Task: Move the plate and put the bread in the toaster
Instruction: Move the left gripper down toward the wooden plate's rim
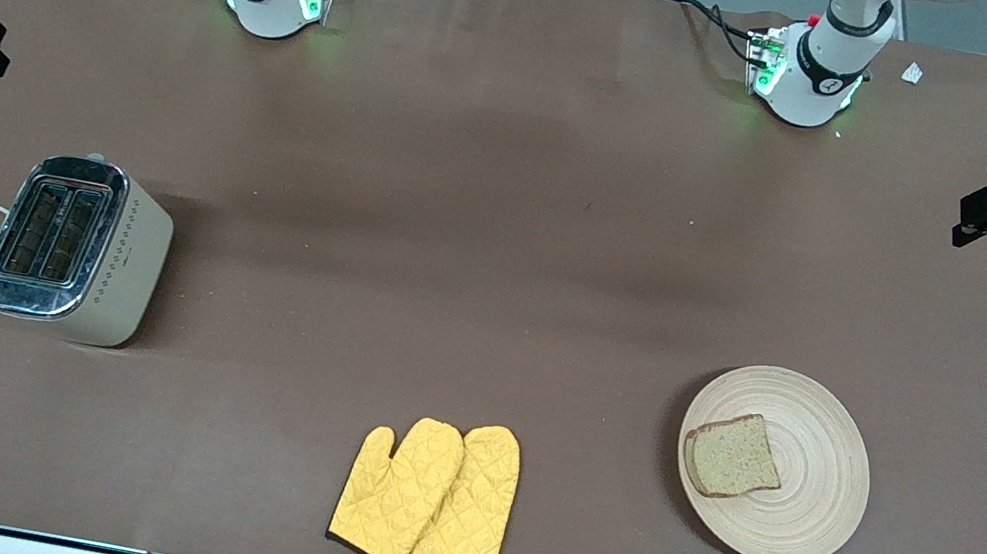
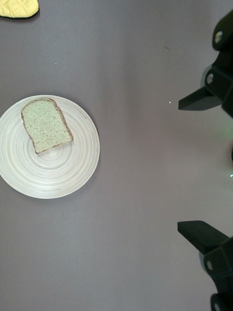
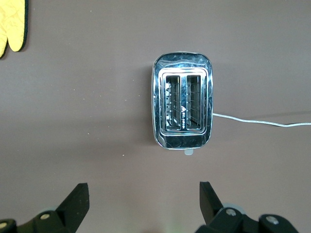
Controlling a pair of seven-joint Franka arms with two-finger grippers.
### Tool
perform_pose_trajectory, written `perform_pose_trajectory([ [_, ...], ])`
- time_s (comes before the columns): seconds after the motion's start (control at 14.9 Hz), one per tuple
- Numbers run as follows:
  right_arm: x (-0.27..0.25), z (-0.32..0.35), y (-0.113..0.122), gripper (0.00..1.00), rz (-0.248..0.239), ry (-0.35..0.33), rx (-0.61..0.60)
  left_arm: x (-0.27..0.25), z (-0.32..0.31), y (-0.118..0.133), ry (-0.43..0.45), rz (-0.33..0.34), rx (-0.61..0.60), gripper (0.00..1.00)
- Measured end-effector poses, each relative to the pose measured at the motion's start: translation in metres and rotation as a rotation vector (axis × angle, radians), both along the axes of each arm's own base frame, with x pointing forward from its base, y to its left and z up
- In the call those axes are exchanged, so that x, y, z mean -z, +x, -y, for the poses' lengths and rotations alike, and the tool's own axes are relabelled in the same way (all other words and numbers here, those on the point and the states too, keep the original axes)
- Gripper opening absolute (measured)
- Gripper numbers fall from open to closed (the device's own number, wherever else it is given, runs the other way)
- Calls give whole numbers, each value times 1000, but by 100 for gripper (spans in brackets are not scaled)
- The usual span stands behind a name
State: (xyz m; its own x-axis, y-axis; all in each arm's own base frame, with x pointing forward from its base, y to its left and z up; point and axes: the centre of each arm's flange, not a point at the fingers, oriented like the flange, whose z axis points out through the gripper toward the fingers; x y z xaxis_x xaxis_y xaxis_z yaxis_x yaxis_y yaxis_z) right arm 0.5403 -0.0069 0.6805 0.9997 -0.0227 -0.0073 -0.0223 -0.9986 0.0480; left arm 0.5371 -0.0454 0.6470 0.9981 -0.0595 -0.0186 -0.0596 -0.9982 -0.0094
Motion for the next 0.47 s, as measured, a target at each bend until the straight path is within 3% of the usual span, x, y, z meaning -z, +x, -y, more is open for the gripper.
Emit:
perform_pose_trajectory([
  [0.27,0,-2,0,100,1,0,-3,3,-3,2,0,-6,-5,100],
  [0.47,0,-3,0,100,2,0,-6,25,-27,17,-11,-46,-22,100],
])
